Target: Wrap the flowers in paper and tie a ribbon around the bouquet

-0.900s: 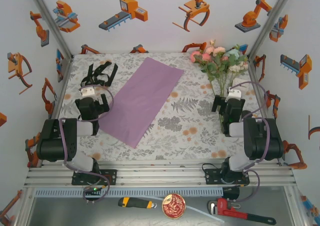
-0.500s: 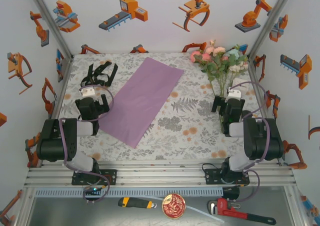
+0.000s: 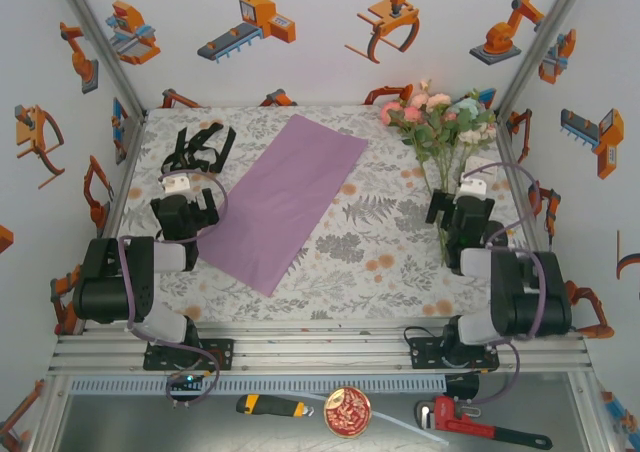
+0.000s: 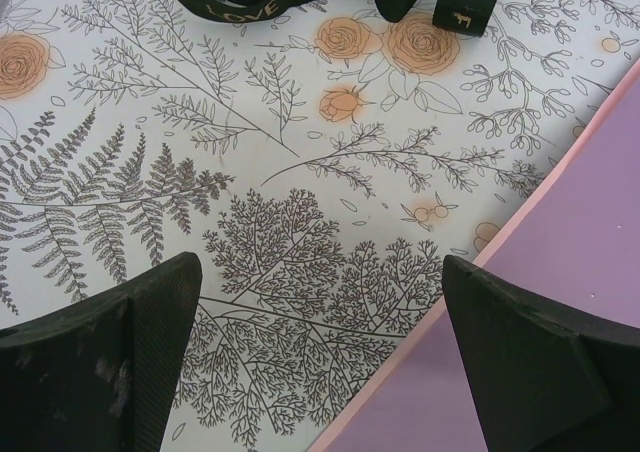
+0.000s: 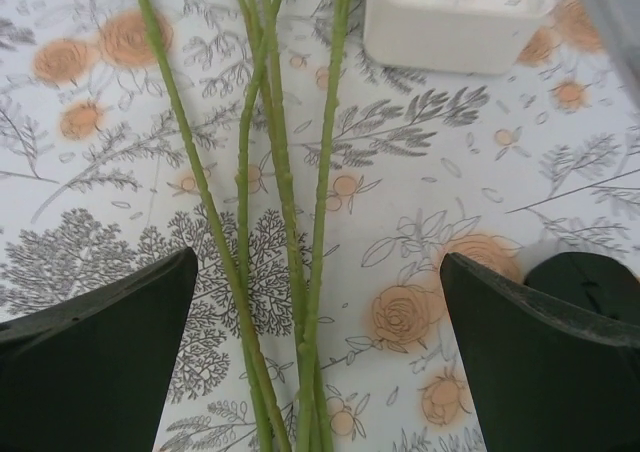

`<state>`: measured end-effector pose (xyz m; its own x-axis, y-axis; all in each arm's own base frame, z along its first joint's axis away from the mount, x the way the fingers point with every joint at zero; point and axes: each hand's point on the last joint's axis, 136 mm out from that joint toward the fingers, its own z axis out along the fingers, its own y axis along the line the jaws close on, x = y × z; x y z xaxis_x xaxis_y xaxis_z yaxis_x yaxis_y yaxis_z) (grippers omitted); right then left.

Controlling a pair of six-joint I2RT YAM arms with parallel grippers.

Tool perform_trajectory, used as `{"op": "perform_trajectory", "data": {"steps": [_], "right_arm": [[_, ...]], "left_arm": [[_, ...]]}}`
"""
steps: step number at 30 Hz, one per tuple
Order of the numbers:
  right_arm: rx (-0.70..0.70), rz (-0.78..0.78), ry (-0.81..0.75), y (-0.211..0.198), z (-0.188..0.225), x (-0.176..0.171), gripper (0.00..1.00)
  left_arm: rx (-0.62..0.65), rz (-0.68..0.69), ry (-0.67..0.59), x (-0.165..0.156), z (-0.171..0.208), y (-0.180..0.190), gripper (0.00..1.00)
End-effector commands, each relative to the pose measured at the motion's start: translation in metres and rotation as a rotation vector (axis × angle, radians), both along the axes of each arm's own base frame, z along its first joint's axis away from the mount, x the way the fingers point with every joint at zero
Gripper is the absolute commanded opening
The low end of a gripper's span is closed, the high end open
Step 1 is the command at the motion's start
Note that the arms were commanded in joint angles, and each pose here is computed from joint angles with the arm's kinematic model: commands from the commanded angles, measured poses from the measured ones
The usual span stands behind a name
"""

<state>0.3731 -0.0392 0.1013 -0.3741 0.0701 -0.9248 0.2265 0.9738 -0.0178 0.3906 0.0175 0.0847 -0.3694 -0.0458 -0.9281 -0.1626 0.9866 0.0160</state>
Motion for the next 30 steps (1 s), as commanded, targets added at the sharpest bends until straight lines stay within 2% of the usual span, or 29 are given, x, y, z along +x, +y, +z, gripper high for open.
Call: {"op": "perform_trajectory", "data": {"steps": [1, 4, 6, 8, 12, 14, 18, 21, 23, 30], "right_arm": [[0.129, -0.106, 0.038, -0.005, 0.039, -0.012, 0.94], [0.416, -0.036, 0.135, 0.031, 0.059, -0.029, 0.91], [0.612, 0.085, 0.195, 0.071, 0.065, -0.036, 0.86], [0.719, 0.145, 0.257, 0.103, 0.064, -0.041, 0.84], [0.745, 0.232, 0.335, 0.174, 0.057, -0.046, 0.84], [0.780, 0.275, 0.350, 0.210, 0.052, -0.044, 0.84], [0.836, 0.374, 0.398, 0.280, 0.033, -0.039, 0.81], [0.841, 0.367, 0.437, 0.310, 0.009, -0.032, 0.80], [0.839, 0.346, 0.471, 0.325, -0.011, -0.027, 0.80], [0.814, 0.311, 0.522, 0.346, -0.048, -0.012, 0.67]], "left_arm": [[0.015, 0.030, -0.060, -0.004, 0.025, 0.003, 0.97], [0.020, 0.091, -0.023, -0.012, 0.056, 0.006, 0.97], [-0.071, 0.067, 0.020, -0.011, 0.080, -0.005, 0.97], [-0.185, -0.030, 0.077, -0.006, 0.096, -0.031, 0.97], [-0.348, -0.265, 0.235, 0.019, 0.104, -0.091, 0.97], [-0.368, -0.303, 0.318, 0.037, 0.097, -0.103, 1.00], [-0.348, -0.296, 0.442, 0.077, 0.064, -0.107, 0.75], [-0.343, -0.330, 0.489, 0.101, 0.042, -0.117, 0.58], [-0.315, -0.347, 0.528, 0.113, 0.025, -0.122, 0.50], [-0.313, -0.432, 0.640, 0.126, -0.013, -0.142, 0.49]]}}
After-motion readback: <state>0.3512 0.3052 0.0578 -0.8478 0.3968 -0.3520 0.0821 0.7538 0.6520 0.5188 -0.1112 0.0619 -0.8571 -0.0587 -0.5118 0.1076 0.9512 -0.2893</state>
